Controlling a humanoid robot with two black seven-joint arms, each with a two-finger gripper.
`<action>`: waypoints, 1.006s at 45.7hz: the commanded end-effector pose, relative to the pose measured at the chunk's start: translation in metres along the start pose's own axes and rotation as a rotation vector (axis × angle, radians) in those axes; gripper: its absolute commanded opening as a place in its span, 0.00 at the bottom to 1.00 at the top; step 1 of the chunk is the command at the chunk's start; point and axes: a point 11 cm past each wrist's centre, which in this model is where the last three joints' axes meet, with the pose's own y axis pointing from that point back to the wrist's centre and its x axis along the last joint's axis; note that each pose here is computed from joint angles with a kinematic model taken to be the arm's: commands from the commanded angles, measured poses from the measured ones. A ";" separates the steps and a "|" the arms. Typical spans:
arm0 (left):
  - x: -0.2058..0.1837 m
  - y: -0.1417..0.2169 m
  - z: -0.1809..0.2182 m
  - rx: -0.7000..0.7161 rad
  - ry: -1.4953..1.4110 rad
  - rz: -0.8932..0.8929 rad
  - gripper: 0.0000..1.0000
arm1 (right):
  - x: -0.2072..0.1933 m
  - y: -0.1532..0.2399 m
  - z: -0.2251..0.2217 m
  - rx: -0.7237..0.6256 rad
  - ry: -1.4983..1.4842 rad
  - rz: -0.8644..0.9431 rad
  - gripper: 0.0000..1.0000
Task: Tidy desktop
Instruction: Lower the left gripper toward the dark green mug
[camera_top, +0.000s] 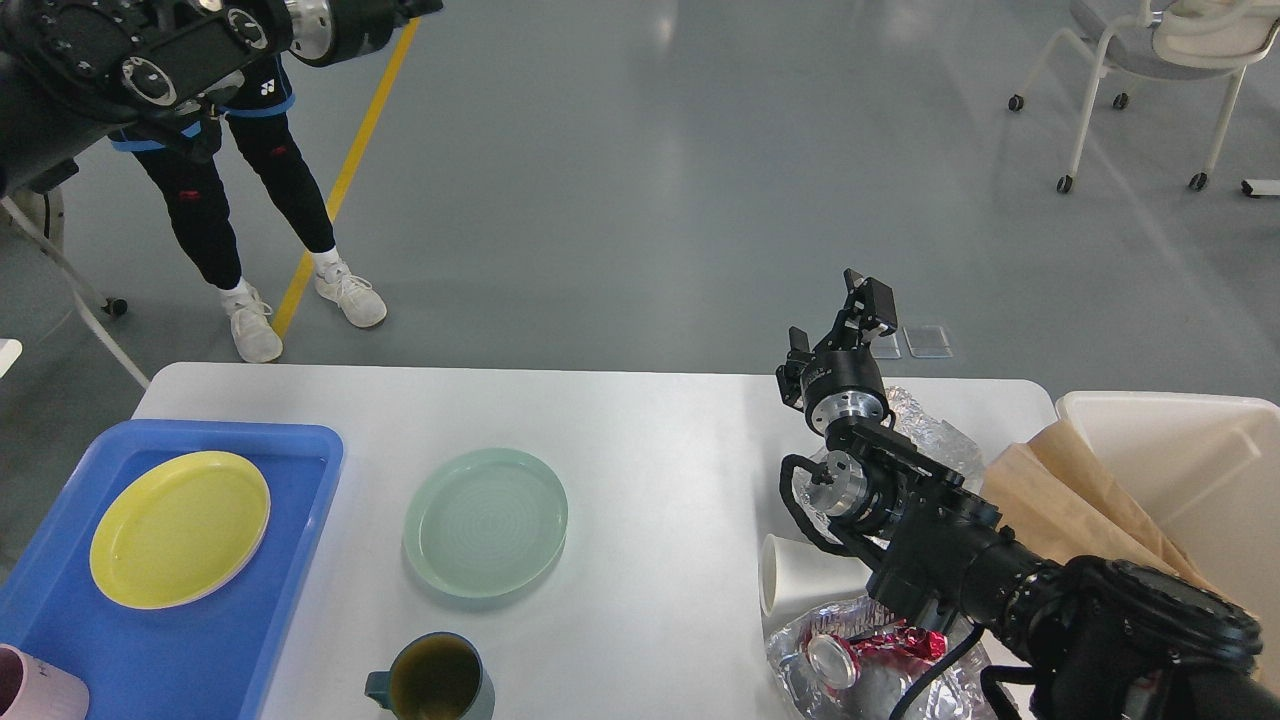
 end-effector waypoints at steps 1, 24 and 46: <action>-0.069 0.010 -0.030 0.206 -0.122 -0.365 0.99 | 0.000 0.000 0.000 0.000 0.000 0.000 1.00; -0.104 0.110 0.001 0.509 -0.164 -0.781 0.99 | 0.000 0.000 0.000 0.000 0.000 0.000 1.00; -0.128 0.100 0.006 0.496 -0.182 -0.847 0.99 | 0.000 0.000 0.000 0.000 0.000 0.000 1.00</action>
